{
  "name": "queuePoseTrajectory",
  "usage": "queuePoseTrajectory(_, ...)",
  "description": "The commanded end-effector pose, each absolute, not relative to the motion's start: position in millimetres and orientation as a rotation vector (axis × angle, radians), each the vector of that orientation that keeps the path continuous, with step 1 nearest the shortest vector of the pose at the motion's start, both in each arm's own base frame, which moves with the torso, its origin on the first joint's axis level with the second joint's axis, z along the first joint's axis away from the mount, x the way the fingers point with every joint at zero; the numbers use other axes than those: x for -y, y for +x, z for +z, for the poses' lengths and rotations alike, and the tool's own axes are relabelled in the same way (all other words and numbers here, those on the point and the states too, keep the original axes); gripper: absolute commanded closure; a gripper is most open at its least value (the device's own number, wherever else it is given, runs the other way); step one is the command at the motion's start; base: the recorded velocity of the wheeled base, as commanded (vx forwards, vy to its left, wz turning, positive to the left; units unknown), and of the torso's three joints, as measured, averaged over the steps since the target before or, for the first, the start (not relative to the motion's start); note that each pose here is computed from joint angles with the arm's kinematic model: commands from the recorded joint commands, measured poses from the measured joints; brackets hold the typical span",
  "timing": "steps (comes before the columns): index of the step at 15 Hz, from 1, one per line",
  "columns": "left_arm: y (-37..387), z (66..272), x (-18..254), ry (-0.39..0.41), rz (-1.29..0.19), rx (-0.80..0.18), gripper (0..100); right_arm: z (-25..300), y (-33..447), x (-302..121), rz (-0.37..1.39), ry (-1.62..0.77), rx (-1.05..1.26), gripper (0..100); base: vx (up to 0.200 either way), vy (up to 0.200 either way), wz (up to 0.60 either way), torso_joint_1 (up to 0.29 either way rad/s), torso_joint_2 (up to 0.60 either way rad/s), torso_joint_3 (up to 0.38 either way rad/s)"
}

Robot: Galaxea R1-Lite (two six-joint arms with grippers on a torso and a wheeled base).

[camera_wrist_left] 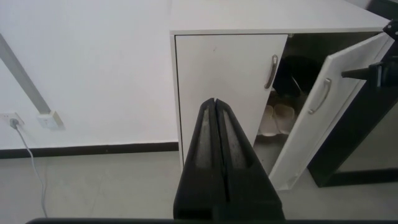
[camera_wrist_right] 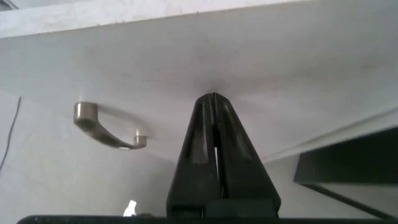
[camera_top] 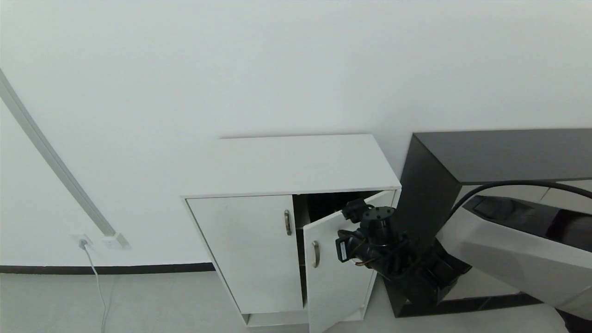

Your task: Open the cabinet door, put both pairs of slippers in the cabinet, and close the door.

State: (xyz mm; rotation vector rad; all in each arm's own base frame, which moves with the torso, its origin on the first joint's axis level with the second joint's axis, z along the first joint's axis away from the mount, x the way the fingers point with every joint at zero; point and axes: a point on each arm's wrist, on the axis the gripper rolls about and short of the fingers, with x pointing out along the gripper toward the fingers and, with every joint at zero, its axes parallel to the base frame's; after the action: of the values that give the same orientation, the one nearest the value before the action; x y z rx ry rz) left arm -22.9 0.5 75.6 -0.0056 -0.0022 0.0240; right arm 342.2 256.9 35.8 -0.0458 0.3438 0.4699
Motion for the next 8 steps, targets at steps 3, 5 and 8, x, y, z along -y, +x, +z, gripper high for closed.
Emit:
queuePoseTrajectory(3, -23, 76, 0, -0.006, 0.025, 0.002, 100, 36, 359, -266, 0.464, -0.038, -0.324, 100, 0.000, 0.000, 0.00, 0.000, 0.00, 0.000)
queuePoseTrajectory(5, -23, 76, 0, -0.006, 0.025, 0.002, 100, 37, 363, -266, 0.461, -0.035, -0.318, 100, 0.000, 0.000, 0.00, 0.000, 0.00, 0.000)
queuePoseTrajectory(8, -23, 76, 0, -0.006, 0.025, 0.002, 100, 38, 376, -272, 0.454, -0.025, -0.294, 100, 0.000, 0.000, 0.00, 0.000, 0.00, 0.000)
